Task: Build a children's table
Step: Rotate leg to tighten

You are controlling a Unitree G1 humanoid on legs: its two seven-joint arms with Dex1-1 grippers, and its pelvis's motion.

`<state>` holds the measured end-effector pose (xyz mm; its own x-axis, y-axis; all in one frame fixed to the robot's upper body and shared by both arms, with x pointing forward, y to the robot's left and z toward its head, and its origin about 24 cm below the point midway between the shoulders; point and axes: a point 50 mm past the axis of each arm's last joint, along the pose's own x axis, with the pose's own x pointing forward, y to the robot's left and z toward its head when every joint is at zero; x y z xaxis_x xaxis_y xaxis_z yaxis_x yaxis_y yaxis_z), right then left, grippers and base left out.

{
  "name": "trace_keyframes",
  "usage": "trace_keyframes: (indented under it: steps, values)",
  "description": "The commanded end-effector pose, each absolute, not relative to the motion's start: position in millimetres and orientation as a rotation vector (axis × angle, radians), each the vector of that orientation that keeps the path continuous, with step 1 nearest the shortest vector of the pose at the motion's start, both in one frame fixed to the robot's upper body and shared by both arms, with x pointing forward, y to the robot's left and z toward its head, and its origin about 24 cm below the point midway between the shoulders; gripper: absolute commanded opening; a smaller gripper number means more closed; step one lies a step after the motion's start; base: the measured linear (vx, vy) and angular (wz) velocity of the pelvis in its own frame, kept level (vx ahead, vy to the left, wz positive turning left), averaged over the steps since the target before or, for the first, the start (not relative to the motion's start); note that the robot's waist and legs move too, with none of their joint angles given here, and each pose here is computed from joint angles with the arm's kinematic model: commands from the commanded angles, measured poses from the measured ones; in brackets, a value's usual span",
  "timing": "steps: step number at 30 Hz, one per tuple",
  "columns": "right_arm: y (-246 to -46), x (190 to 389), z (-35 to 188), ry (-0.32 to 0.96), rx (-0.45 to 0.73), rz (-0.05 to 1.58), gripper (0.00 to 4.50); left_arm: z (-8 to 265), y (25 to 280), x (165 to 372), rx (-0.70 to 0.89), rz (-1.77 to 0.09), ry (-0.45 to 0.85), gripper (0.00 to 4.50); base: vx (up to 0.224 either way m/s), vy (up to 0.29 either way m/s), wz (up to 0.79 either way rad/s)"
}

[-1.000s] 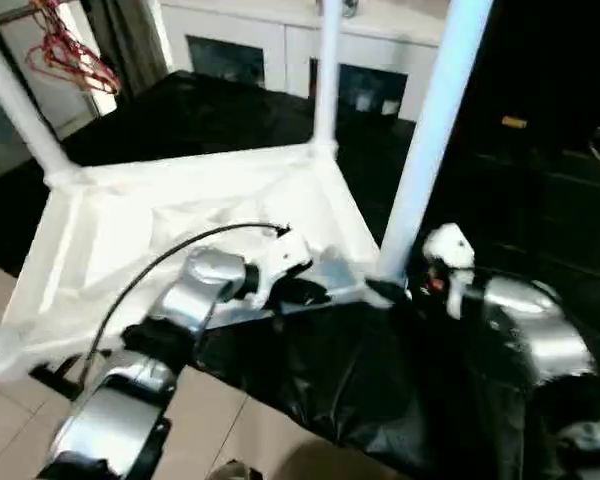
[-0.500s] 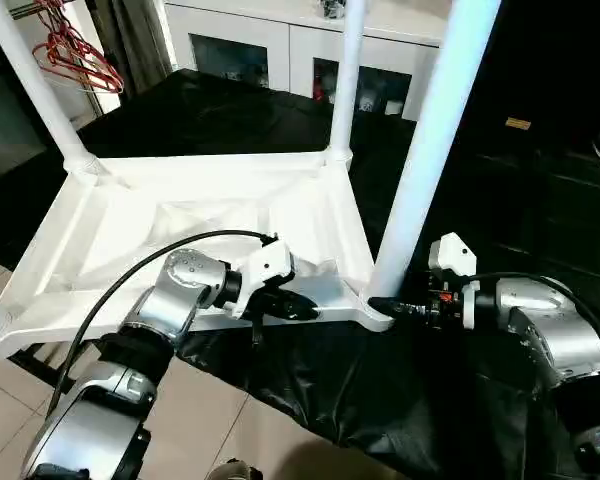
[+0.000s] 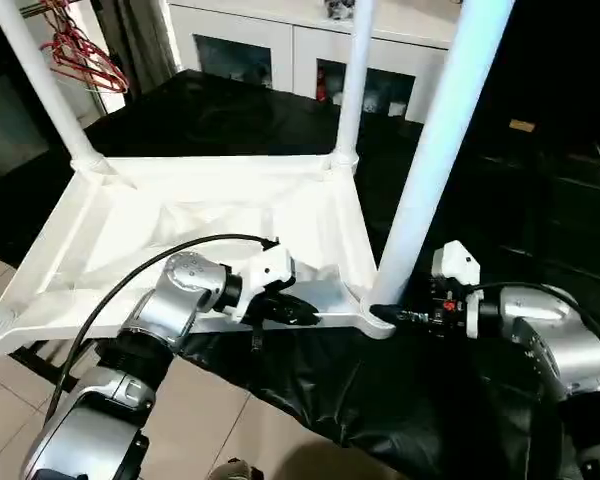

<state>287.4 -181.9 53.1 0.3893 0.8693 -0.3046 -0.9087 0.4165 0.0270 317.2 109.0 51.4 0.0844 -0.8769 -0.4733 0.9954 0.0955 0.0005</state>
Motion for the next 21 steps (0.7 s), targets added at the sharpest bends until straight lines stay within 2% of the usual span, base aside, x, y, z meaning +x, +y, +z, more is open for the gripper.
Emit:
trace_keyframes:
  steps: [1, 2, 5, 7, 9, 12, 15, 18, 19, 21]
  values:
    - [-161.0, 283.8, 33.0, 0.340, -0.078, 1.105, 1.96, 68.0, 90.9, 332.0, 0.332, -1.333, 0.283, 0.00, 0.000, 0.000, 0.00]
    - [-157.9, 287.4, 28.5, 0.347, -0.070, 1.030, 1.96, 68.6, 86.5, 334.9, 0.329, -1.304, 0.279, 0.00, 0.000, 0.000, 0.00]
    - [-156.2, 289.6, 25.9, 0.354, -0.067, 0.982, 1.96, 69.1, 83.6, 336.4, 0.327, -1.288, 0.276, 0.00, 0.000, 0.000, 0.00]
    - [-139.2, 298.4, 15.1, 0.358, -0.023, 0.787, 1.96, 71.9, 63.9, 344.9, 0.322, -1.205, 0.264, 0.00, 0.000, 0.000, 0.00]
    - [-128.7, 303.1, 11.6, 0.359, -0.008, 0.685, 1.96, 73.7, 53.3, 350.0, 0.336, -1.147, 0.257, 0.00, 0.000, 0.000, 0.00]
    - [-121.2, 307.1, 9.2, 0.368, -0.007, 0.603, 1.96, 74.7, 45.2, 353.4, 0.349, -1.105, 0.255, 0.00, 0.000, 0.000, 0.00]
    - [-107.5, 313.2, 10.7, 0.335, -0.105, 0.579, 1.96, 76.9, 30.8, 357.4, 0.362, -1.054, 0.240, 0.00, 0.000, 0.000, 0.00]
    - [-108.2, 318.7, 15.7, 0.309, -0.046, 0.527, 1.96, 77.4, 25.0, 358.1, 0.382, -1.055, 0.227, 0.00, 0.000, 0.000, 0.00]
    - [-108.4, 318.9, 16.0, 0.308, -0.041, 0.525, 2.51, 77.3, 24.9, 358.1, 0.384, -1.056, 0.226, 0.00, 0.000, 0.000, 0.00]
    - [-111.8, 319.3, 17.4, 0.311, -0.007, 0.521, 2.65, 76.8, 25.0, 357.9, 0.388, -1.060, 0.224, 0.00, 0.000, 0.000, 0.00]
